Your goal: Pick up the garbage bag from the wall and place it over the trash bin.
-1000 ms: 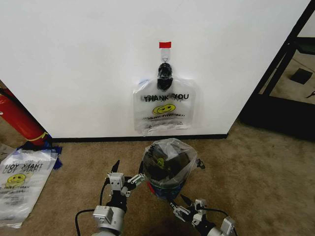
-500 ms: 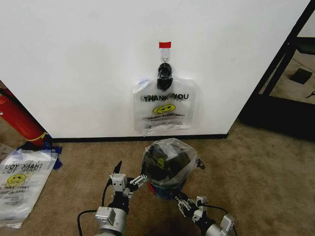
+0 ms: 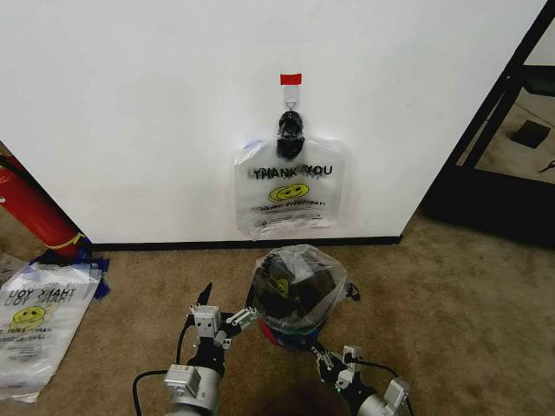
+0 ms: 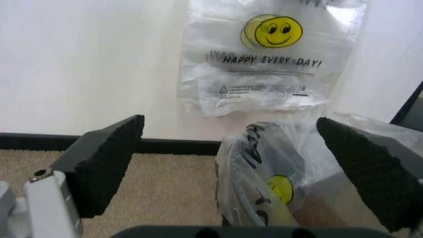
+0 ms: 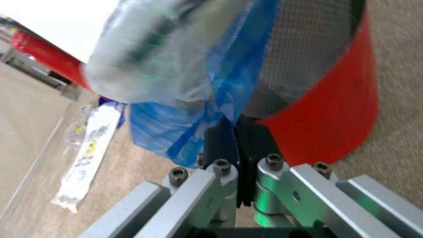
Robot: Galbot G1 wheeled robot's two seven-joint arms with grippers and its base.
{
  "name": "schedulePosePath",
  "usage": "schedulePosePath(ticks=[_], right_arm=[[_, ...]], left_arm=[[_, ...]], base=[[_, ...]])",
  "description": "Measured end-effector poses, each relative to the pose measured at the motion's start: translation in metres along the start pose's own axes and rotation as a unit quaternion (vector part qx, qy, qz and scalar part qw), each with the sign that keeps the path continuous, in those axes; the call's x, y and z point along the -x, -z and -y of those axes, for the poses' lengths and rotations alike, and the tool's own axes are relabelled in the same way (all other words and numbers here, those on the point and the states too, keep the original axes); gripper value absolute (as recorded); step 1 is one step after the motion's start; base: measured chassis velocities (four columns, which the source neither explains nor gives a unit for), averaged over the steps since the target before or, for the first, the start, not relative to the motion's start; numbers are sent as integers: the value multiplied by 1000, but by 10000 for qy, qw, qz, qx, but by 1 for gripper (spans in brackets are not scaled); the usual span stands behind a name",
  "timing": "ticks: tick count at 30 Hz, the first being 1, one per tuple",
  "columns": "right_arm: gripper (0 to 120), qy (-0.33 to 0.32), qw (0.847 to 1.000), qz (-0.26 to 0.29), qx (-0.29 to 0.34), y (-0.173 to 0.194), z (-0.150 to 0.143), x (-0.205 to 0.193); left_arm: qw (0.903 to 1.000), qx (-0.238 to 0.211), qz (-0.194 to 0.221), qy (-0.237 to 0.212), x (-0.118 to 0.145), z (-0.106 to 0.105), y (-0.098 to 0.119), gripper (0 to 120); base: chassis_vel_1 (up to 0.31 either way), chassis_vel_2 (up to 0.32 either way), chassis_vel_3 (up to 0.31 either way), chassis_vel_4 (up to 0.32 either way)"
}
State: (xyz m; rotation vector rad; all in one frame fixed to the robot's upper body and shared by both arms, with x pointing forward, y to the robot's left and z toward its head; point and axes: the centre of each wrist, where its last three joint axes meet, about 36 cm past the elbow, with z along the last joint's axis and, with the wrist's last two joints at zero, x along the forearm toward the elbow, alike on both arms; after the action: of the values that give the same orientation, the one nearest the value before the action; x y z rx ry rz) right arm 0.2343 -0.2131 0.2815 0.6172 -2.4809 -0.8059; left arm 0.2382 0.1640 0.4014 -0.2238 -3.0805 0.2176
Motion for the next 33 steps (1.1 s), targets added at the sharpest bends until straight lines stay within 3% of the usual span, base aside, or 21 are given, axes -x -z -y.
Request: schedulePosePath(ticks=[10, 21, 26, 33], right_arm=[[0, -328, 9993, -52, 197, -13, 24, 21], [0, -408, 9991, -120, 60, -18, 25, 10], [15, -422, 9986, -54, -321, -16, 27, -8], [43, -555, 9921, 134, -1114, -1, 54, -54]], left_arm=[[10000, 13, -59, 25, -5, 2, -2, 100], [10000, -29, -77, -5, -6, 7, -3, 100], [9999, -34, -94, -25, -6, 8, -4, 100], [9999, -22, -93, -78, -2, 10, -5, 100]], base=[[0, 0, 0, 0], [0, 0, 0, 0], [0, 0, 0, 0], [0, 0, 0, 0]])
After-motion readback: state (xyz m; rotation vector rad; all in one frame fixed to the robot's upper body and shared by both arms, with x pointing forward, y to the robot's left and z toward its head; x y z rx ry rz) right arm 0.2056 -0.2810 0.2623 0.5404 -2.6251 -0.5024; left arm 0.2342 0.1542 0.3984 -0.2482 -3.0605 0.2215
